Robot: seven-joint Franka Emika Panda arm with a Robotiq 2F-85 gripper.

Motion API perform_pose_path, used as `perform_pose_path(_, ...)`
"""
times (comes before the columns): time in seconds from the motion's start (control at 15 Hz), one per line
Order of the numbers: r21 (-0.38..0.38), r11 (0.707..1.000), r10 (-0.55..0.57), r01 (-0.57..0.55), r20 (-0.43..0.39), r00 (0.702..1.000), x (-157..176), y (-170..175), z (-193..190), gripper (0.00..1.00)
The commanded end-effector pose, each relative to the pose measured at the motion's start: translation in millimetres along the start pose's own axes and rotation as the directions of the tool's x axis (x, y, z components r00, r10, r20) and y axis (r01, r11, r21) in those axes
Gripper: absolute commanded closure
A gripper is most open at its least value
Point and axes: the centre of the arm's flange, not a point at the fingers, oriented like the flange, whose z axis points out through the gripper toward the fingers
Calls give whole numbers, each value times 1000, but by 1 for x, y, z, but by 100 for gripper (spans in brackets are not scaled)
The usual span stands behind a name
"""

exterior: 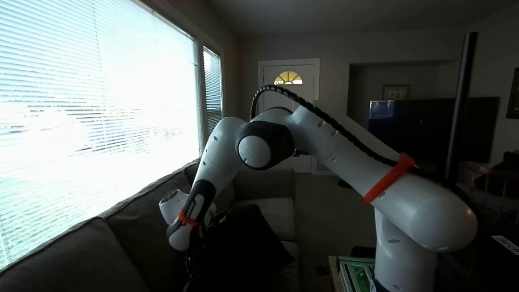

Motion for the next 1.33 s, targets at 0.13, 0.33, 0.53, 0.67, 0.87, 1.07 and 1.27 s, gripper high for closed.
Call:
perform_pose_path(0.13,47,998,-44,41,59,997,13,-13,-11,100)
perform_pose_path(0.33,92,988,-126,122,39,991,19,-11,-22,99)
perform_pose_path(0.53,111,978,-180,175,34,983,24,-4,-35,99)
perform_pose_path(0.67,107,971,-216,213,17,976,28,-2,-46,99)
perform_pose_path(0.87,112,953,-286,282,26,958,32,-6,-60,99)
perform_pose_path(1.07,132,916,-385,380,19,923,26,-24,-69,99)
perform_pose_path(1.27,164,874,-464,457,5,886,24,-45,-75,99)
